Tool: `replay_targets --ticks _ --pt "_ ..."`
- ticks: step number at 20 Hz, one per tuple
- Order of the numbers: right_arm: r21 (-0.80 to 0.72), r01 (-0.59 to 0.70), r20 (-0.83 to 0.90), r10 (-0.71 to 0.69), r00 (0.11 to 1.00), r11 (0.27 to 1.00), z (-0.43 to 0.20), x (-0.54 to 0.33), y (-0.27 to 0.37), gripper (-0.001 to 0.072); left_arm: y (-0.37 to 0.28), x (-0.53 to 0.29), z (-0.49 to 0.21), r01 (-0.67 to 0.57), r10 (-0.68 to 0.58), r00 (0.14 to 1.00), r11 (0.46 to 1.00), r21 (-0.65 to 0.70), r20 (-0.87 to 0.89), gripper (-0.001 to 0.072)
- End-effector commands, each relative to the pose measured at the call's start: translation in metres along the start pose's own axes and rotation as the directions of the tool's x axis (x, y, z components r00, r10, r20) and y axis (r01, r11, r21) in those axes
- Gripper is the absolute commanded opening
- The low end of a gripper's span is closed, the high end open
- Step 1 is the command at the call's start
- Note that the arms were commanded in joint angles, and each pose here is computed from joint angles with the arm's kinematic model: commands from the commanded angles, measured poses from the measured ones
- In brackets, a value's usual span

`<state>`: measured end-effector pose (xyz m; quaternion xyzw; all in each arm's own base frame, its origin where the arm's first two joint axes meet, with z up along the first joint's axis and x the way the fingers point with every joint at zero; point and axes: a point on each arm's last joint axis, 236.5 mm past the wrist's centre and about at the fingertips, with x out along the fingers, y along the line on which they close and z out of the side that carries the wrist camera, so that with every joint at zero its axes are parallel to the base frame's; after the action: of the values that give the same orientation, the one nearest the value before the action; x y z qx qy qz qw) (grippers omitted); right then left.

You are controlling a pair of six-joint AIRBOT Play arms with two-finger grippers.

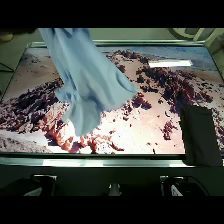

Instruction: Fold the shirts.

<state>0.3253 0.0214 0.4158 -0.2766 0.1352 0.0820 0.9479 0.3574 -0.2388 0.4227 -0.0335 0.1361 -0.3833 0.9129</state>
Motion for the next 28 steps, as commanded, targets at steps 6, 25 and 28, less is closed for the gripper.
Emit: replay_targets --ticks 6,25,28 --pt "0.011 -0.128 -0.227 0.127 0.966 0.992 -0.056 -0.032 0.033 0.0605 -0.063 0.133 -0.276 0.109 -0.21 0.774 0.974 -0.201 -0.597 0.0025" --pt "0.702 -0.527 -0.508 0.855 0.101 0.479 -0.35 0.034 0.334 0.0618 0.056 0.073 -0.467 -0.376 -0.198 0.431 0.848 -0.375 -0.88 0.072" --pt "0.766 -0.506 -0.417 0.905 0.078 0.397 -0.358 0.023 0.365 0.0685 0.049 0.087 -0.493 -0.363 -0.217 0.393 0.856 -0.368 -0.893 0.072"
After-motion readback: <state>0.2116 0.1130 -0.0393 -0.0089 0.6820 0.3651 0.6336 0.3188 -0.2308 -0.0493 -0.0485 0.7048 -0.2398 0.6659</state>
